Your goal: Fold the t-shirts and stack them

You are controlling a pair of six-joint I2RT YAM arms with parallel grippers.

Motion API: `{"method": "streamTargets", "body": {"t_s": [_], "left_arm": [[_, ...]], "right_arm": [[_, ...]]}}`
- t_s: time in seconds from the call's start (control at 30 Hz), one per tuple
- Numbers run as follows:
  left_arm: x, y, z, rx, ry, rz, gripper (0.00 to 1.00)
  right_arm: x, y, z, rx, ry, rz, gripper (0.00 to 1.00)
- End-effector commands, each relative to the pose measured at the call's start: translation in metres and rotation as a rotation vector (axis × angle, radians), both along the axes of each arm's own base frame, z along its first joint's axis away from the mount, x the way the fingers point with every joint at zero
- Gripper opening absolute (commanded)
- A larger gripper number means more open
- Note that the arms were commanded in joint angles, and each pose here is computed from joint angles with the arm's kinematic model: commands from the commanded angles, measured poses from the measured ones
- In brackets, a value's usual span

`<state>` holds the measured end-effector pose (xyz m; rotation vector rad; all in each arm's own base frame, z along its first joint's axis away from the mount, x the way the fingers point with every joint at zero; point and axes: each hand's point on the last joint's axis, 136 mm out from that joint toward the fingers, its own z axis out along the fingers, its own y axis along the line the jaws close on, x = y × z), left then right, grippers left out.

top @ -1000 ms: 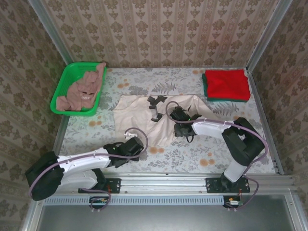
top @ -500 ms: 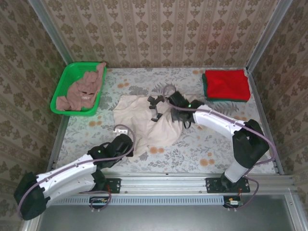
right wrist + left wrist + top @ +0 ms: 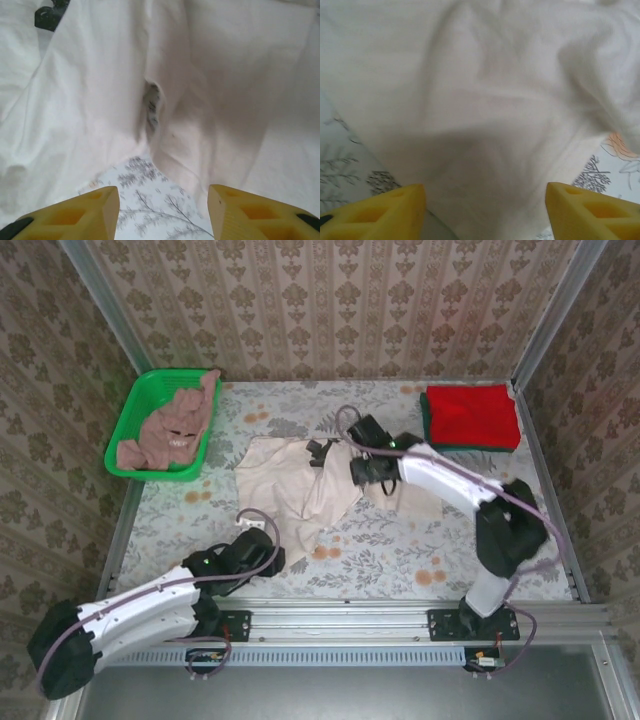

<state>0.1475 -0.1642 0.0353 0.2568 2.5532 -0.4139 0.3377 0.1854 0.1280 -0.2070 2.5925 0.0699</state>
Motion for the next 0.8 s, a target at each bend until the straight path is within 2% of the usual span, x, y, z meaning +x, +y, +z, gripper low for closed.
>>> {"method": "streamTargets", "body": {"t_s": [0.0, 0.13, 0.23, 0.33, 0.4, 0.47, 0.5, 0.57, 0.63, 0.77], "left_arm": [[-0.002, -0.013, 0.002, -0.008, 0.0, -0.024, 0.75], [-0.005, -0.012, -0.012, 0.023, 0.033, -0.016, 0.8], [-0.003, -0.009, -0.017, 0.027, 0.027, 0.009, 0.8], [0.001, -0.005, -0.017, 0.037, 0.013, 0.03, 0.67], [0.004, -0.001, -0.018, 0.044, 0.01, 0.042, 0.58], [0.007, 0.002, -0.02, 0.039, 0.022, 0.049, 0.48], [0.008, 0.002, -0.021, 0.029, 0.028, 0.049, 0.42], [0.009, 0.003, -0.022, 0.022, 0.036, 0.05, 0.36], [0.01, 0.006, -0.024, 0.027, 0.041, 0.053, 0.3], [0.012, 0.008, -0.023, 0.019, 0.041, 0.054, 0.31]], "right_arm": [[0.013, -0.009, -0.012, 0.045, -0.055, -0.07, 0.53], [0.026, 0.003, -0.025, 0.037, -0.04, -0.03, 0.54], [0.043, 0.007, -0.033, -0.029, -0.021, -0.025, 0.53], [0.059, -0.001, -0.042, -0.111, -0.002, -0.049, 0.47], [0.069, -0.011, -0.043, -0.164, -0.012, -0.073, 0.35], [0.064, -0.029, -0.04, -0.252, 0.007, -0.102, 0.21], [0.06, -0.037, -0.033, -0.285, 0.003, -0.113, 0.17], [0.048, -0.053, -0.015, -0.33, -0.019, -0.139, 0.12], [0.036, -0.063, 0.0, -0.317, -0.055, -0.139, 0.15], [0.036, -0.109, 0.0, -0.306, -0.04, -0.232, 0.3]]}}
